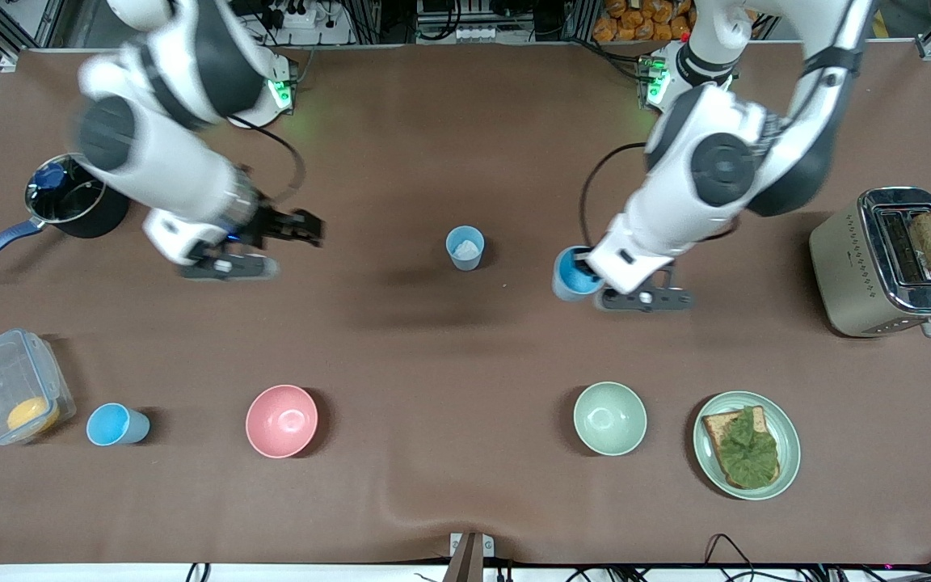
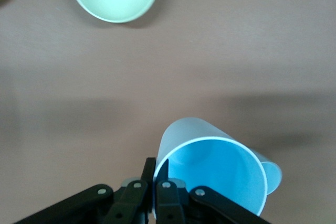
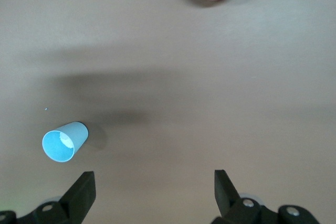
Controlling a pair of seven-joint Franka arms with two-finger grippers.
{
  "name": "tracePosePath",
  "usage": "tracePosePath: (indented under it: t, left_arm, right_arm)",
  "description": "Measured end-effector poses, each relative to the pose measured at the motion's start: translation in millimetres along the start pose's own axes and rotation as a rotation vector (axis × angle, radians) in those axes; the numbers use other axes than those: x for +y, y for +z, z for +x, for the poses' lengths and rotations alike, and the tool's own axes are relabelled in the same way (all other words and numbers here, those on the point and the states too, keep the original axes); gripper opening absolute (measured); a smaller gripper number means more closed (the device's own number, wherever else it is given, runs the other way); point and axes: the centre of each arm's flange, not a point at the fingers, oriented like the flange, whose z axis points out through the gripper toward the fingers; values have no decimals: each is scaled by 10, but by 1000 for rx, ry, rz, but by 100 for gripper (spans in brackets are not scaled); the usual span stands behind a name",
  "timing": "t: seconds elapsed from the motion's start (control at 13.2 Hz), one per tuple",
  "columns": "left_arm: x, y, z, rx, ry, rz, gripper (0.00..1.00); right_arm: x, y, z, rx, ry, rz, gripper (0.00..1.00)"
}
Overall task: Stack blue cups with both arms
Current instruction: 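Open the right gripper while the left gripper brings its cup over, then lower the left cup into the placed cup while the right gripper retracts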
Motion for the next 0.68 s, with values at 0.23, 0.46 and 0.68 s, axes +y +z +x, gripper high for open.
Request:
tracePosePath:
  t: [0.23, 0.46, 0.68]
  left_arm:
    - [388, 262, -155, 4, -49, -6, 3]
    - [794, 516, -368, 11, -74, -17, 3]
    - [1027, 705, -540, -1, -84, -11, 3]
  right_arm:
    - [626, -532, -117, 24, -46, 8, 100]
    - [1377, -752, -40, 52, -106, 4, 100]
    - [1800, -896, 14, 82, -114, -12, 100]
